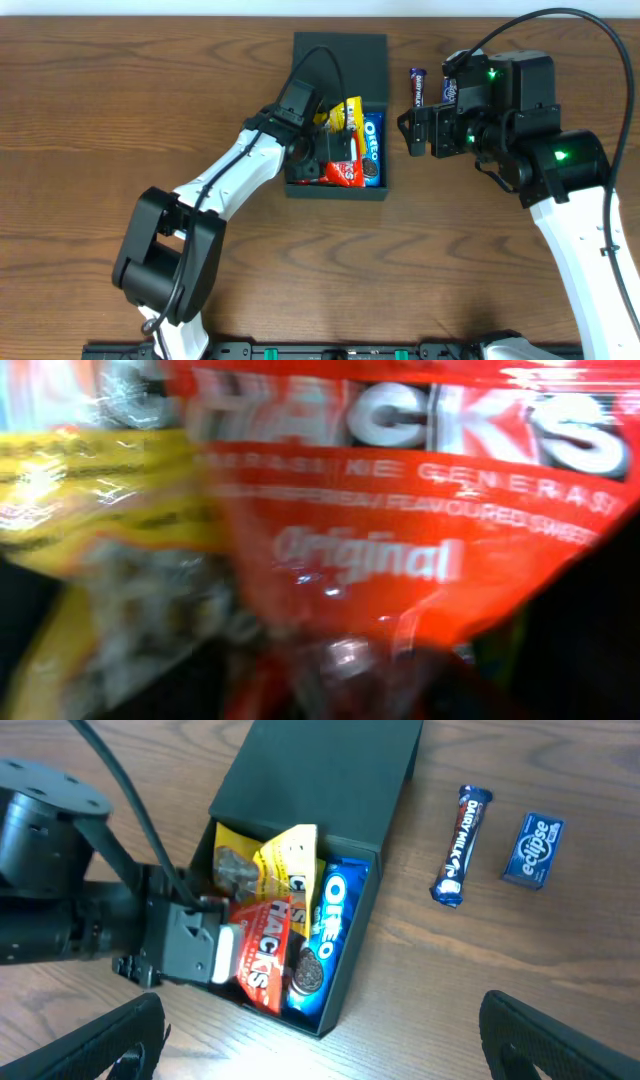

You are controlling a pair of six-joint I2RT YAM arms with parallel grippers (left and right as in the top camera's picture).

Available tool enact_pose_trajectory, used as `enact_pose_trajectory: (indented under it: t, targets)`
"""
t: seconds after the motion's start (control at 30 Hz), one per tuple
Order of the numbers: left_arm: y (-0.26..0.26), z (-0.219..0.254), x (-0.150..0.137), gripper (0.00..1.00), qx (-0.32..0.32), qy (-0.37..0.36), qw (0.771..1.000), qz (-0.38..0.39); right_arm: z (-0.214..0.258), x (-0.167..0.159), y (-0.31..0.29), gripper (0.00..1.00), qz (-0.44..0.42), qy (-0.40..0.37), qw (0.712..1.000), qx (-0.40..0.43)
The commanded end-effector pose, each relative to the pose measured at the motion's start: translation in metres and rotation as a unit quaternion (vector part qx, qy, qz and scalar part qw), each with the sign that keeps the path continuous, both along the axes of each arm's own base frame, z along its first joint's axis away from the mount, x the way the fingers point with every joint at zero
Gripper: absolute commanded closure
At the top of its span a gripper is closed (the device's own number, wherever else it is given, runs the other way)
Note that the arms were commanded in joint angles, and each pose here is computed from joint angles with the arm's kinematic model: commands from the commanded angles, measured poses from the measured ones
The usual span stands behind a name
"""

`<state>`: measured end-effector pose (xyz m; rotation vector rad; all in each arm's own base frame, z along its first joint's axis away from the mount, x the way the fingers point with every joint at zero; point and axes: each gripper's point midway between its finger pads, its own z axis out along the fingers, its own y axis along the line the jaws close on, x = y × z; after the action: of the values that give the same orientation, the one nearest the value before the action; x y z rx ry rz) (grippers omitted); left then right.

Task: Pack container
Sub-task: 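Press the red bag down into the box's left side with left gripper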

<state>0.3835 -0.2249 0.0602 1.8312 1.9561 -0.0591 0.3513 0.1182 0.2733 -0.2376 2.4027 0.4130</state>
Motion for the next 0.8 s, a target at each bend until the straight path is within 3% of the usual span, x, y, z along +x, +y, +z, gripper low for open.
enact_pose_trajectory:
  t: [0.0, 0.07, 0.1, 0.27, 0.3, 0.37, 0.4, 0.57, 0.77]
  targets:
    - [-0.001, 0.048, 0.016, 0.18, -0.033, -0.056, 0.997, 0.03, 0.004, 0.001, 0.0, 0.01, 0.006, -0.007, 1.0, -0.001]
    - [-0.002, 0.064, 0.017, 0.01, -0.044, -0.075, 0.996, 0.031, 0.004, 0.001, 0.0, 0.01, 0.006, -0.007, 1.0, -0.001]
    - [-0.003, 0.074, 0.018, 0.05, -0.05, -0.086, 0.995, 0.031, 0.004, 0.001, 0.0, 0.01, 0.006, -0.007, 1.0, -0.001]
    - [-0.003, 0.108, 0.018, 0.03, -0.074, -0.12, 0.989, 0.038, 0.004, 0.001, 0.0, 0.01, 0.006, -0.007, 1.0, -0.001]
    - [-0.003, 0.111, 0.017, 0.12, -0.081, -0.119, 0.989, 0.044, 0.004, 0.001, 0.0, 0.01, 0.006, -0.006, 1.0, -0.001]
    - [-0.007, 0.111, 0.014, 0.57, -0.101, -0.101, 0.988, 0.055, 0.004, 0.001, 0.0, 0.01, 0.006, -0.007, 1.0, -0.001]
    - [-0.012, 0.109, 0.01, 0.94, -0.115, -0.086, 0.988, 0.057, 0.004, 0.001, 0.0, 0.01, 0.006, -0.006, 1.0, -0.001]
    - [-0.036, 0.1, -0.007, 0.94, -0.185, -0.002, 0.981, 0.054, 0.004, 0.001, 0.0, 0.01, 0.007, -0.007, 1.0, -0.001]
    - [-0.041, 0.064, -0.008, 0.94, -0.183, 0.056, 0.979, 0.076, 0.004, 0.001, 0.0, 0.01, 0.006, -0.007, 1.0, -0.001]
